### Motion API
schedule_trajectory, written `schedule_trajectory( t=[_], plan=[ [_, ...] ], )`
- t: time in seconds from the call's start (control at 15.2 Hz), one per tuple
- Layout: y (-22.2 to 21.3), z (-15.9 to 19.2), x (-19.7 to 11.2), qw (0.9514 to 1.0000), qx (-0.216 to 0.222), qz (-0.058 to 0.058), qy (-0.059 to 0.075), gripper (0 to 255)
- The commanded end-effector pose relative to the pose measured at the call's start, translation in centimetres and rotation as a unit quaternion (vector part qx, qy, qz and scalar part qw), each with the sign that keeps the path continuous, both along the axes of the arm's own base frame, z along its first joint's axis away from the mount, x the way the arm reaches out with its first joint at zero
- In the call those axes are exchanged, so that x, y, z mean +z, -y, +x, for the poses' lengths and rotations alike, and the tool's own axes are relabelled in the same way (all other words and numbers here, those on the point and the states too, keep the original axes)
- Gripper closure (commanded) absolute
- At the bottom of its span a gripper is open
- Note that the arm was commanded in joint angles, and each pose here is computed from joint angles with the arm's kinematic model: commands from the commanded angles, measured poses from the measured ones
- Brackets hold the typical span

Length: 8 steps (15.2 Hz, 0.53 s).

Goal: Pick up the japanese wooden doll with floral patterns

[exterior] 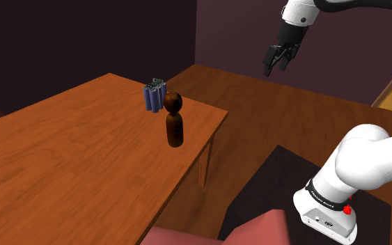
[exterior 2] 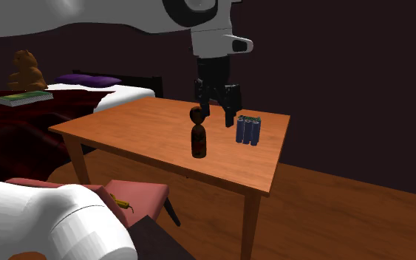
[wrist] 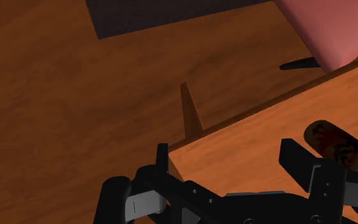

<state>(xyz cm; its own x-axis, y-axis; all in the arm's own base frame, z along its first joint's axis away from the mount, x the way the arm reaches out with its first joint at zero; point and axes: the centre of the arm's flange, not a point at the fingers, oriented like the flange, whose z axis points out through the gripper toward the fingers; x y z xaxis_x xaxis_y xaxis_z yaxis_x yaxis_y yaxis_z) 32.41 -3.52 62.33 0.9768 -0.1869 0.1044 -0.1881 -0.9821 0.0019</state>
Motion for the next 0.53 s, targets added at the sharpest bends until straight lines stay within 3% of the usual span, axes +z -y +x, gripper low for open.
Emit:
schedule_trajectory(
  t=[0.0,0.46],
  plan=[
    [0.0,0.0,0.0,1.0000,0.000,0.000,0.000,0],
    [-6.6,4.8,-2.4,0.9997,-0.001,0.021,0.013,0]
  ],
)
